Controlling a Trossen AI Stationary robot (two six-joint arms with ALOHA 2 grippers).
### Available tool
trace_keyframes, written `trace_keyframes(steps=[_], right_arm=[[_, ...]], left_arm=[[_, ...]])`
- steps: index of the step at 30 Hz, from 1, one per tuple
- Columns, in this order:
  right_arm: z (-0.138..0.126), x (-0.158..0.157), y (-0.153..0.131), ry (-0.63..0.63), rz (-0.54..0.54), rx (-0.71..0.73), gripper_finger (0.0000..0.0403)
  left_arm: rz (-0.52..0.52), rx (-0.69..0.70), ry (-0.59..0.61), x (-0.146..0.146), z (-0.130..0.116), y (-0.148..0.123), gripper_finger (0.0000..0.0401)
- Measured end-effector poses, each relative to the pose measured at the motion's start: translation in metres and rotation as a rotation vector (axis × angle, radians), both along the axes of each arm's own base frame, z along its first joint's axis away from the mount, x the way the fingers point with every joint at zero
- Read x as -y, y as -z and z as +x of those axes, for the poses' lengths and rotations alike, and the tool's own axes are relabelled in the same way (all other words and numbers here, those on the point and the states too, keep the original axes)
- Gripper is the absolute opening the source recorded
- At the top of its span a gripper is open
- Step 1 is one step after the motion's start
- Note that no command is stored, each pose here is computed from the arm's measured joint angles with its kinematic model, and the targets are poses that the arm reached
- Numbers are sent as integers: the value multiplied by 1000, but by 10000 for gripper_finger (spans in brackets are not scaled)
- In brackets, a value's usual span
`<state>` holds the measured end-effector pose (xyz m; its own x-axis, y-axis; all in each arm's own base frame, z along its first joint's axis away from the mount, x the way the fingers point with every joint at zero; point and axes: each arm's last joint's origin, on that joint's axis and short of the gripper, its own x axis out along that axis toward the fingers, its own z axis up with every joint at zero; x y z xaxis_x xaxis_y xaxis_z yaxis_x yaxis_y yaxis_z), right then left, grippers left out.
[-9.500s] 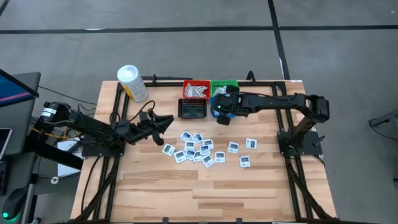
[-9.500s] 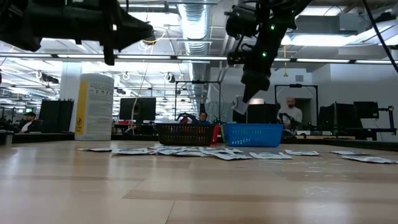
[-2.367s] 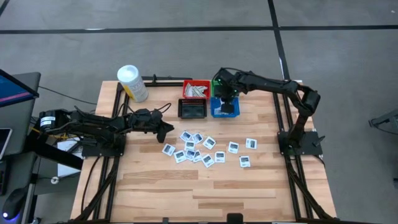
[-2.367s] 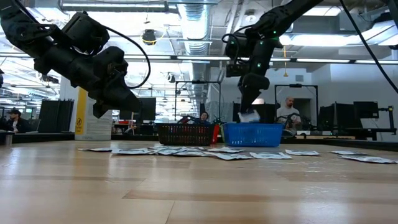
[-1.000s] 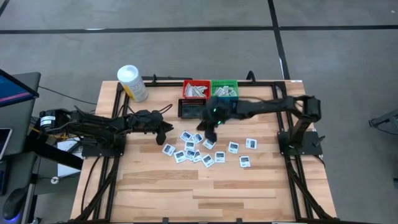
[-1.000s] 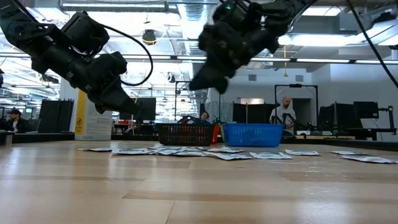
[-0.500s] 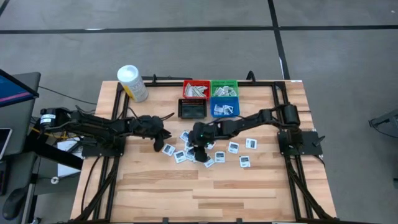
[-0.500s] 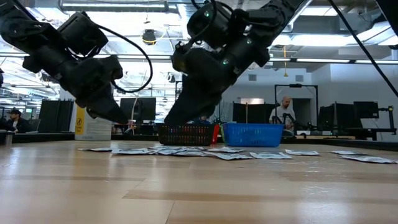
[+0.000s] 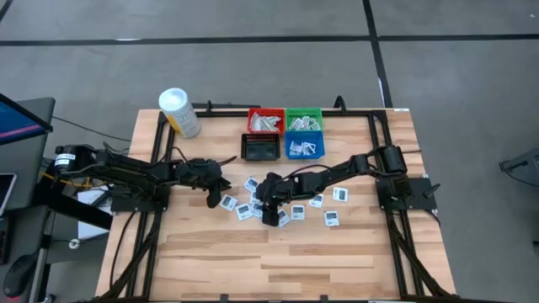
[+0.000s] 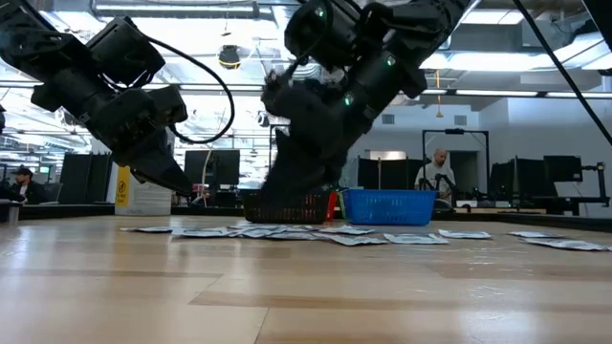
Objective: Pick & Place First Aid Supplies
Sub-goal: Put the alcohol pad into the blue basket
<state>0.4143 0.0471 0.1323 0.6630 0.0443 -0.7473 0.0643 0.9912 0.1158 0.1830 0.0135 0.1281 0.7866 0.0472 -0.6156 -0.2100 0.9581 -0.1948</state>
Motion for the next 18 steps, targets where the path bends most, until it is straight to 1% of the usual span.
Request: trace_keyframes(steps=[2,4,9,13,18], right_arm=[[1,-5,4,3,-10,1,174],[-1,-8,13,21,-17,-34,170],[1,-16,25,60,5,-52,153],[0,-18,26,66,-10,-54,135],[0,-17,24,81,-32,-56,96]], left_arm=[[0,0,0,0,0,0,78],[0,-1,0,0,0,0,78],[0,-11,0,0,-1,1,78],[-1,-23,0,0,-1,2,78],[-1,-24,0,0,-1,2,78]])
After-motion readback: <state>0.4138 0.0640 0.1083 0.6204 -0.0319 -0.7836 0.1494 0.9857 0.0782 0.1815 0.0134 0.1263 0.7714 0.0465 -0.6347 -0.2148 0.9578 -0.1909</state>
